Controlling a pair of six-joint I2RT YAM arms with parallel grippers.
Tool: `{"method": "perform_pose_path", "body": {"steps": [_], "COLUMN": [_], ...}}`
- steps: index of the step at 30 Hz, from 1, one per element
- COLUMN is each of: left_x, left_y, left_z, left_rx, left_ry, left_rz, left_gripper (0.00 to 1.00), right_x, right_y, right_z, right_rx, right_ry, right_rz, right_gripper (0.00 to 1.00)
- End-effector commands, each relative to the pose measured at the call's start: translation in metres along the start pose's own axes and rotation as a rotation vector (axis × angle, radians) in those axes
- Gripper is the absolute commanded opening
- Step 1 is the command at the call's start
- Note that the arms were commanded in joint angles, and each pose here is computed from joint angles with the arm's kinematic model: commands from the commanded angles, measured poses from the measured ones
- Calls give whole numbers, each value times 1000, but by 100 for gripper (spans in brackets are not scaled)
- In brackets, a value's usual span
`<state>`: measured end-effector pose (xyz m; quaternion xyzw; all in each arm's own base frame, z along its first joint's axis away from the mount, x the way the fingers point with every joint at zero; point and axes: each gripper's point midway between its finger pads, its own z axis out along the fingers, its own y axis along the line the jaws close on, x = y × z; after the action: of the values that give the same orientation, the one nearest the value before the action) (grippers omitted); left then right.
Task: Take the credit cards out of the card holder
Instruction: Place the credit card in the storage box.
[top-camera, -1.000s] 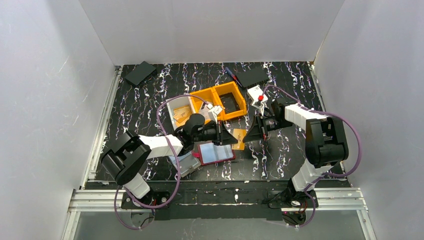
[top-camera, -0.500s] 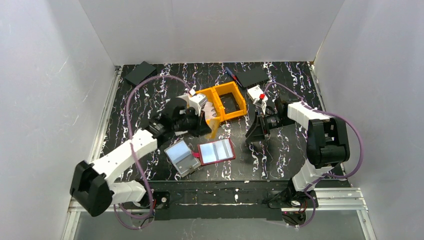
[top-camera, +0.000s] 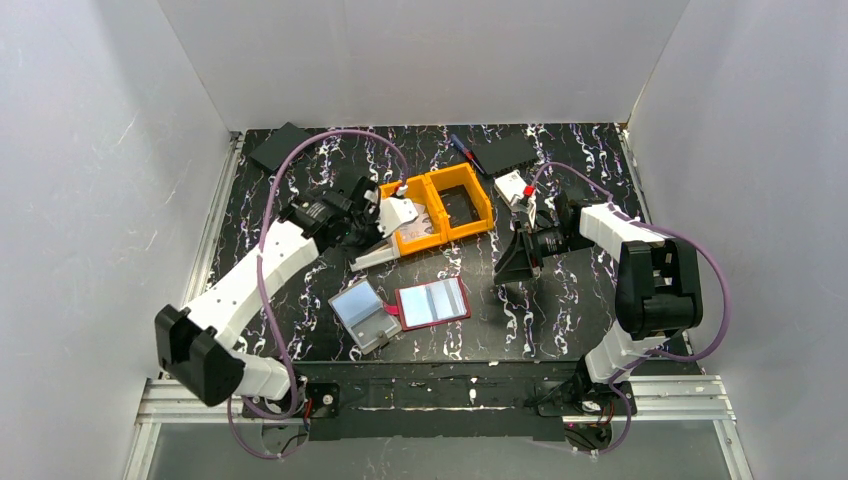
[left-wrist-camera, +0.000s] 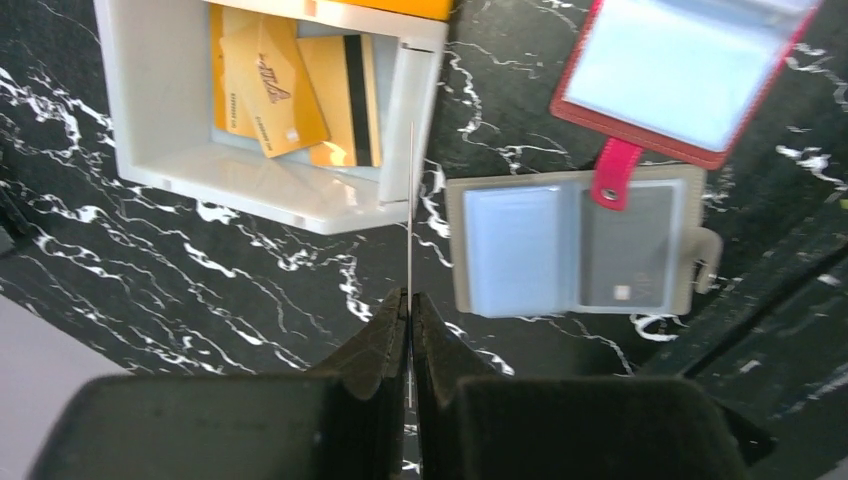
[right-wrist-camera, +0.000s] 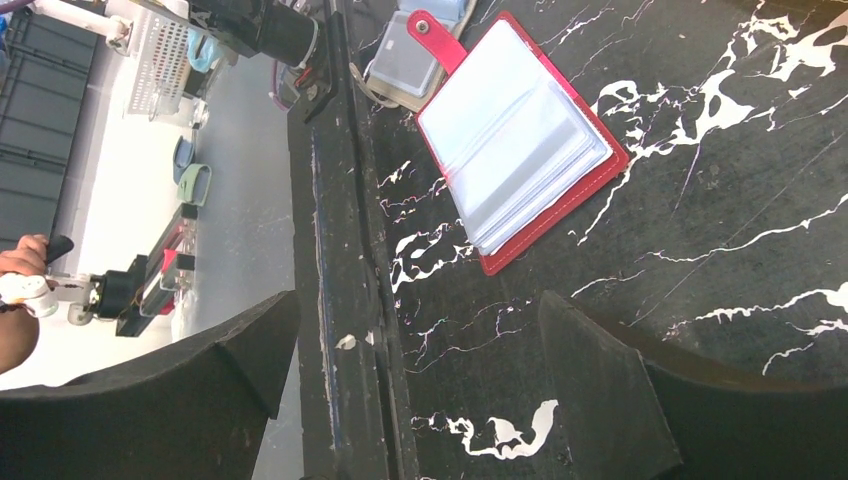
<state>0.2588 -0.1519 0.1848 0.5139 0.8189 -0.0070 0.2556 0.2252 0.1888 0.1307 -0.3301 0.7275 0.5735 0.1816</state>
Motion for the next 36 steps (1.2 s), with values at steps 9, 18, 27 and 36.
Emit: {"method": "perform_pose_path", "body": {"steps": [9, 18, 27, 36], "left_x": [-8, -11, 4, 17], "left_y": [39, 43, 51, 46], "left_z": [44, 72, 99, 122], "left_rx": [84, 147, 190, 260], "left_ry": [30, 18, 65, 95], "left_rz": [102, 98, 67, 31], "left_gripper": [0, 0, 0, 0], "right_x": [-8, -6, -5, -4], "right_y": [3, 2, 0, -2], "right_z": [-2, -1, 0, 0], "right_rx": [-5, -14, -12, -12], "right_ry": [-27, -31, -29, -26], "right_rz": [-38, -18, -16, -6], "right_gripper": [98, 98, 98, 98]}}
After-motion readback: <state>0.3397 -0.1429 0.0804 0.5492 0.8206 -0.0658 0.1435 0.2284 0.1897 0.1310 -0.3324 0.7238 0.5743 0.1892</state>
